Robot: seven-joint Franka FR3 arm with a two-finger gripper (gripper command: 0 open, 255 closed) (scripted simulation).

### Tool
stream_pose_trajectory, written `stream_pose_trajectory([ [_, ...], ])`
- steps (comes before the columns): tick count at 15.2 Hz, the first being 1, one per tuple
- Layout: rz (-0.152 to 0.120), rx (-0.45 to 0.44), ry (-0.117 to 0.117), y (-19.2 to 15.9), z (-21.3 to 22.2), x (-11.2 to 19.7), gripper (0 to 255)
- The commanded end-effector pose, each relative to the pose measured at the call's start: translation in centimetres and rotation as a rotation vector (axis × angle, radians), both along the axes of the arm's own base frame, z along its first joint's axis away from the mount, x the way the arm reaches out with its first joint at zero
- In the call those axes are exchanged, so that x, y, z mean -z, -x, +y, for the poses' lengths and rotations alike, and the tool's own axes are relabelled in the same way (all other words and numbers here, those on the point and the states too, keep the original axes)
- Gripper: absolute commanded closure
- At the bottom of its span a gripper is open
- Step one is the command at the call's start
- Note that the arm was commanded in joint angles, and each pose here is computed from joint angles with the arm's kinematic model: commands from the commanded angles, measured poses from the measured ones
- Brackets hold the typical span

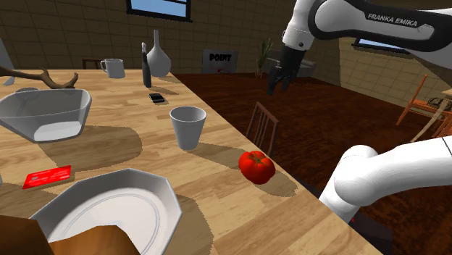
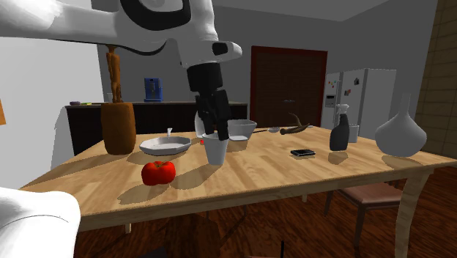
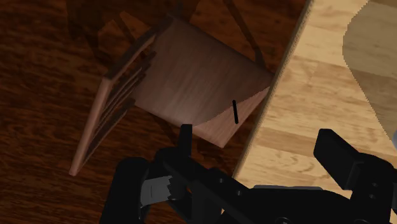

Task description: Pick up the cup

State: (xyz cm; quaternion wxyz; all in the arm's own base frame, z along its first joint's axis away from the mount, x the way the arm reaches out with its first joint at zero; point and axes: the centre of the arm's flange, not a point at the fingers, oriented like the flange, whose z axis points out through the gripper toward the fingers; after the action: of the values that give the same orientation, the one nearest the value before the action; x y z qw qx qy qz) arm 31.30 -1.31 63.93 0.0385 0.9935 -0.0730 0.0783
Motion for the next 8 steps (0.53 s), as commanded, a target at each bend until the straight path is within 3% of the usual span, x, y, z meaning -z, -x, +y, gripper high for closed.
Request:
stream_pose_trajectory([
  [1, 0.0, 0.0, 0.0, 0.0, 0.0, 0.0, 0],
  [8, 0.004, -0.045, -0.09, -5.5, 5.5, 2.6, 0],
])
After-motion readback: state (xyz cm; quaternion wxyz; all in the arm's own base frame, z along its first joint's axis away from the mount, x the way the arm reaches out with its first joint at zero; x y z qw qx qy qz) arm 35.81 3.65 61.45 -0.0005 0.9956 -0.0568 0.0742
